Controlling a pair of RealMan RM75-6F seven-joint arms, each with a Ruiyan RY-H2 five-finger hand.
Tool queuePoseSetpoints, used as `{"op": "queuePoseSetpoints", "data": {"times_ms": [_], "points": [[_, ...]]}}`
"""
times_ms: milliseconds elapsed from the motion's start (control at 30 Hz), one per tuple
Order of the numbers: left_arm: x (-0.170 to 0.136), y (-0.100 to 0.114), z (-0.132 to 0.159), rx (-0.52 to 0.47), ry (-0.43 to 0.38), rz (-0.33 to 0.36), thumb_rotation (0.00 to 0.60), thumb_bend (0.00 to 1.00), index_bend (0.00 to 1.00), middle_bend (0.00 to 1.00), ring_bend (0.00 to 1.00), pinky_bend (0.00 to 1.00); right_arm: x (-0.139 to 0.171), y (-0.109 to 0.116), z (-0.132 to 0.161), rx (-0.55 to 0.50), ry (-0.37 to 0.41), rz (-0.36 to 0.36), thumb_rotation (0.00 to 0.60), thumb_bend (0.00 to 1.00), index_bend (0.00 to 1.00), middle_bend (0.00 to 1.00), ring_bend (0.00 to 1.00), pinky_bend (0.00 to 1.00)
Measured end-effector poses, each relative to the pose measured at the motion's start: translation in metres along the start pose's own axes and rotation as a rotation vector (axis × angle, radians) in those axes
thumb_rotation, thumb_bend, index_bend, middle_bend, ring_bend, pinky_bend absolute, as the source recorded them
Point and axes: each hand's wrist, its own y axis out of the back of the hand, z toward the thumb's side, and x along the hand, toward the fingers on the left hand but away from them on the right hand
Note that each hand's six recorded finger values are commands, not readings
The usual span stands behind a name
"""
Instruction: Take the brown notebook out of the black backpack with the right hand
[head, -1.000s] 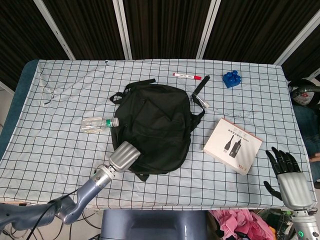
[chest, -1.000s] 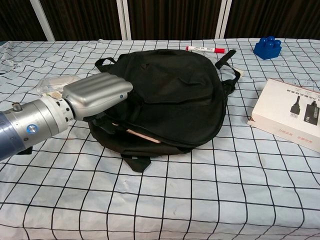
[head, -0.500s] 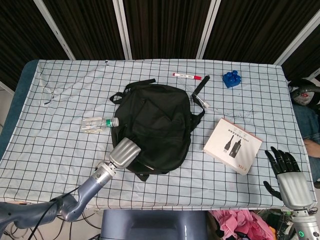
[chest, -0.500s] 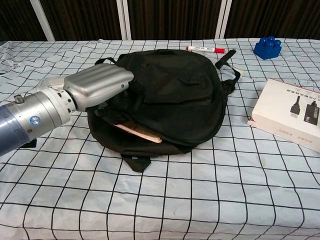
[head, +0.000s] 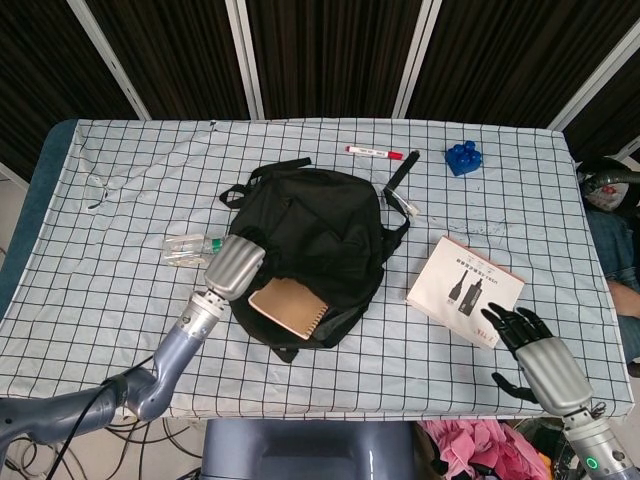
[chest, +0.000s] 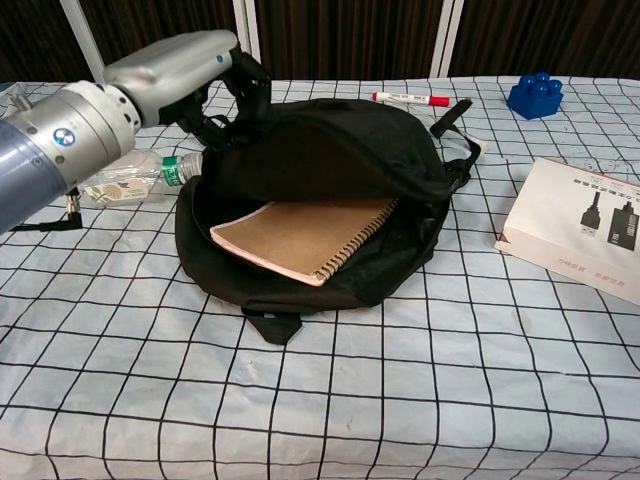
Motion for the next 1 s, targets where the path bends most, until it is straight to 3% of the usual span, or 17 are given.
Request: {"op": "queuePoseSetpoints", "data": {"times_ms": [200, 367, 467, 833, 1000], "points": [[0.026, 0.014, -0.027, -0.022, 0.101, 0.025, 0.600, 0.46, 0.64, 0.69, 0.42, 0.30, -0.034, 0.001, 0.028, 0.027, 0.126, 0.072, 0.600, 0.18, 0.00, 0.09, 0.16, 0.15], [0.039, 0.020, -0.044, -0.009, 0.153, 0.033, 0.600, 0.46, 0.64, 0.70, 0.42, 0.30, -0.066, 0.009, 0.057, 0.034, 0.225, 0.067, 0.600, 0.19, 0.00, 0.10, 0.19, 0.18], [0.042, 0.022, -0.047, -0.009, 0.160, 0.037, 0.600, 0.46, 0.64, 0.70, 0.42, 0.30, -0.085, 0.008, 0.073, 0.000, 0.269, 0.075, 0.600, 0.19, 0.00, 0.11, 0.22, 0.22], [0.054, 0.015, -0.056, -0.042, 0.184, -0.005, 0.600, 0.46, 0.64, 0.69, 0.42, 0.30, -0.146, -0.006, 0.143, -0.040, 0.450, 0.072, 0.600, 0.20, 0.02, 0.13, 0.23, 0.22], [0.060, 0.008, -0.057, -0.136, 0.195, -0.048, 0.600, 0.46, 0.64, 0.68, 0.41, 0.30, -0.171, -0.015, 0.166, -0.030, 0.502, 0.063, 0.600, 0.20, 0.03, 0.13, 0.23, 0.22]]}}
